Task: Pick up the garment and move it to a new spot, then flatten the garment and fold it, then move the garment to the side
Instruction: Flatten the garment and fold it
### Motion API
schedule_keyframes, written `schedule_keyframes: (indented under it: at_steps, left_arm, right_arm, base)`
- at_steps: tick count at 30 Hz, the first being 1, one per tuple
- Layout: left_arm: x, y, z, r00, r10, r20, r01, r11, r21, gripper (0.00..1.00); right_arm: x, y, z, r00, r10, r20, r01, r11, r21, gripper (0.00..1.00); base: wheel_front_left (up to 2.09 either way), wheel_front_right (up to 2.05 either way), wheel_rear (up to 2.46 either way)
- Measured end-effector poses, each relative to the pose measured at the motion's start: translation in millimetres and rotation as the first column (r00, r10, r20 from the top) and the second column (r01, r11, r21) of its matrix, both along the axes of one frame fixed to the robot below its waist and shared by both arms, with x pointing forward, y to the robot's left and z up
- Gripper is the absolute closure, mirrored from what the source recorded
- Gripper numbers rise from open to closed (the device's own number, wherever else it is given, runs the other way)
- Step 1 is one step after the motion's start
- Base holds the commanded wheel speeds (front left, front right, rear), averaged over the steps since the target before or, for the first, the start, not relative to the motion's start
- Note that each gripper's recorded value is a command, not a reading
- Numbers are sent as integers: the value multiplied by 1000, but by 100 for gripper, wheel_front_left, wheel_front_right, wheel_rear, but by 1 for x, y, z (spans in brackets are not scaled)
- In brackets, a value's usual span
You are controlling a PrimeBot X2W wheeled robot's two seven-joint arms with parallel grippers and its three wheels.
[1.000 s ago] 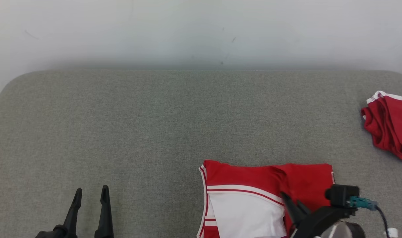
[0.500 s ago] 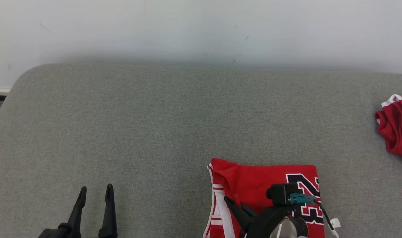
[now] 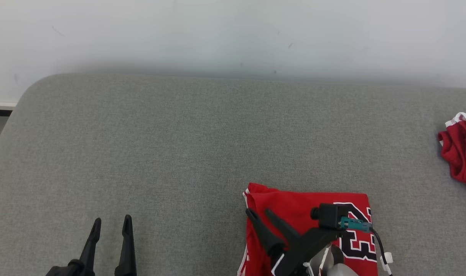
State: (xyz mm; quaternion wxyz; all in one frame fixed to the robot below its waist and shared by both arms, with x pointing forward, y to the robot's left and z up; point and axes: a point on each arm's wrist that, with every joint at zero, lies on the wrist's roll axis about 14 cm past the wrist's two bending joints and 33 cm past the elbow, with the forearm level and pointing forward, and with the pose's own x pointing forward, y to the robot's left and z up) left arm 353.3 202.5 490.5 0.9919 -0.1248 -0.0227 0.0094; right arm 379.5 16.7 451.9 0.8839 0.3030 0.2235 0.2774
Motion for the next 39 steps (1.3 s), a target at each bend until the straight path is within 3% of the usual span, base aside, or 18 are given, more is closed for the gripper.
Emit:
schedule_keyframes:
  at_steps: [3, 5, 7, 11, 14, 15, 17, 20, 24, 32, 33, 39]
  left_arm:
    - [-1, 0, 3, 1000, -1, 9, 1, 1000, 0, 0]
    - [-2, 0, 4, 1000, -1, 12, 1, 1000, 0, 0]
    - [-5, 0, 2, 1000, 0, 8, 0, 1000, -1, 0]
    - [-5, 0, 4, 1000, -1, 14, 1, 1000, -2, 0]
    - [-5, -2, 1, 1000, -4, 6, 4, 1000, -5, 0]
    - [-5, -3, 1, 1000, -7, 5, 7, 1000, -6, 0]
    - [-3, -5, 0, 1000, -12, 1, 12, 1000, -8, 0]
    - [2, -8, 1, 1000, -20, 6, 20, 1000, -8, 0]
    - [3, -7, 5, 1000, -19, 17, 19, 1000, -7, 0]
    - [-3, 0, 24, 997, 4, 77, -4, 1000, -3, 0]
    - [-3, 0, 24, 997, 4, 77, -4, 1000, -3, 0]
    - [-11, -6, 26, 996, -8, 86, 8, 1000, 0, 0]
  right_arm:
    - [13, -5, 22, 997, -50, 65, 47, 998, 49, 0]
    - [24, -22, 31, 986, -101, 131, 101, 995, 12, 0]
    - [35, -48, 35, 967, -157, 200, 173, 983, -62, 0]
    - [35, -105, 31, 934, -234, 271, 300, 925, -233, 0]
    - [20, -123, 17, 941, -209, 265, 300, 876, -376, 0]
    - [14, -123, 13, 948, -200, 247, 287, 874, -391, 0]
    - [5, -119, 7, 959, -187, 215, 260, 881, -395, 7]
    - [-1, -117, 7, 960, -170, 220, 250, 877, -411, 0]
    - [-2, -121, 16, 939, -182, 292, 294, 866, -404, 0]
    - [-6, -158, 46, 822, -305, 482, 484, 819, -307, 0]
    - [-6, -158, 46, 822, -305, 482, 484, 819, -307, 0]
    - [-16, -189, 54, 749, -381, 542, 586, 763, -273, 0]
  base:
    - [0, 0, 0]
    - [0, 0, 0]
    - [0, 0, 0]
    - [0, 0, 0]
    - [0, 0, 0]
    - [0, 0, 0]
    - [0, 0, 0]
    - [0, 0, 0]
    - [0, 0, 0]
    - [0, 0, 0]
    - [0, 0, 0]
    - [0, 0, 0]
